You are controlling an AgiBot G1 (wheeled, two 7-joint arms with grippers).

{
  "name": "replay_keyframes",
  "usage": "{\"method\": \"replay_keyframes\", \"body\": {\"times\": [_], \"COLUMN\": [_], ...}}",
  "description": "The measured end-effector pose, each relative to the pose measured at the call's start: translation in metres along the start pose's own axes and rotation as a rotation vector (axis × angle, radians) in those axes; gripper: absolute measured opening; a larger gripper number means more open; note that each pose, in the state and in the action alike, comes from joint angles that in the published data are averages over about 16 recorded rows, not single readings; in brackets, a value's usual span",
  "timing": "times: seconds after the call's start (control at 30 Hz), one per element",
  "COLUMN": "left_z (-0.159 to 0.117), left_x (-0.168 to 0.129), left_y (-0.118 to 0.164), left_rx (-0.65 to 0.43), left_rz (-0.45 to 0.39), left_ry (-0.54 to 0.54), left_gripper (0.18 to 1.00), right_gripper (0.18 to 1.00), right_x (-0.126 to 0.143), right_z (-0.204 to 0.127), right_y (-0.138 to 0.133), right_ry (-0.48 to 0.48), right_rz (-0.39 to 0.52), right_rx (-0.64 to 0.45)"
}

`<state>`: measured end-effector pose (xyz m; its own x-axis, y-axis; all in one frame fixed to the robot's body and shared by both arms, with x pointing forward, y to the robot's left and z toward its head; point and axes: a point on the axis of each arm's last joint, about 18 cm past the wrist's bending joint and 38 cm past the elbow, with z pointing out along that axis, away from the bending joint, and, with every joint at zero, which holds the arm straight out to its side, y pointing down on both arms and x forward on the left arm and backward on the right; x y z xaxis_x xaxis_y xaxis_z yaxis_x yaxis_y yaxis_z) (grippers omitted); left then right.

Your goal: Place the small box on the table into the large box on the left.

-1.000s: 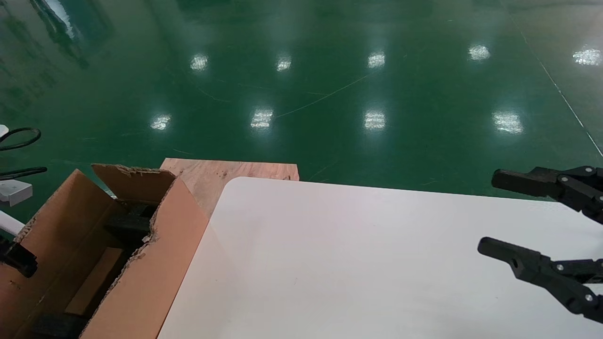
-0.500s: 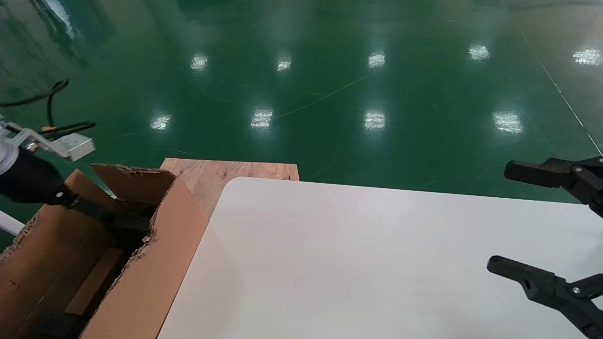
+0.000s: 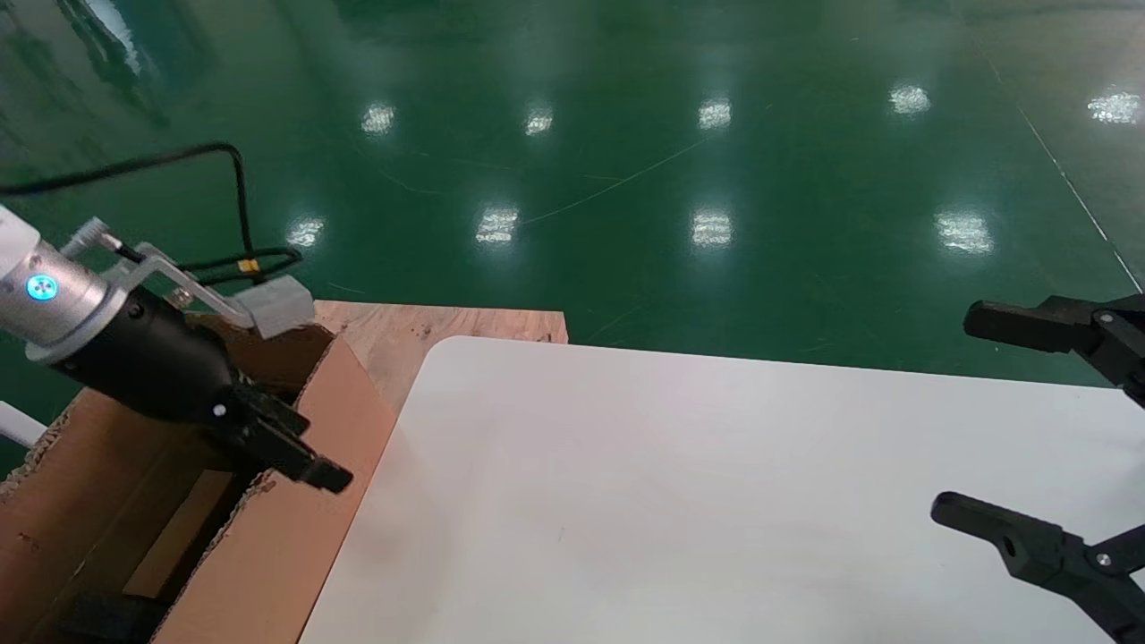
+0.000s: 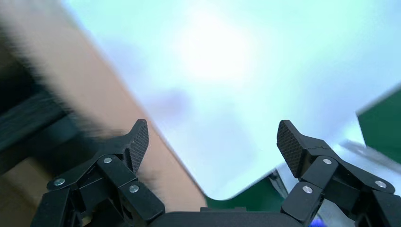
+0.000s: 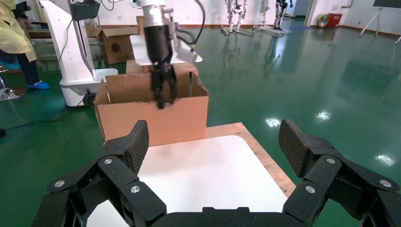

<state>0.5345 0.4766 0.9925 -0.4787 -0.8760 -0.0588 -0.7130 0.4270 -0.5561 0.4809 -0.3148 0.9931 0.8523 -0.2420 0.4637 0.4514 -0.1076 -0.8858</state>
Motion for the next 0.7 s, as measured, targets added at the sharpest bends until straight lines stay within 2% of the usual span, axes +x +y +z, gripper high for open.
{"method": "replay_keyframes", "body": {"times": [0.37,0.7], "left_z": [0.017,0.041], "left_x": [0.028,0.068], "left_y": [-0.012,-0.034], "left_rx": [0.048,0.178], "left_rz": [0.111,0.279], "left_ry": [0.097,0.253], "left_gripper": [1.001,1.001], "right_gripper": [1.001,1.001], "right_x": [0.000,0.000], "right_z": [0.000,0.000], "right_y": [0.000,0.000], "right_ry": [0.000,0.000], "right_rz": [0.000,0.000], "right_rx": [0.000,0.000]}}
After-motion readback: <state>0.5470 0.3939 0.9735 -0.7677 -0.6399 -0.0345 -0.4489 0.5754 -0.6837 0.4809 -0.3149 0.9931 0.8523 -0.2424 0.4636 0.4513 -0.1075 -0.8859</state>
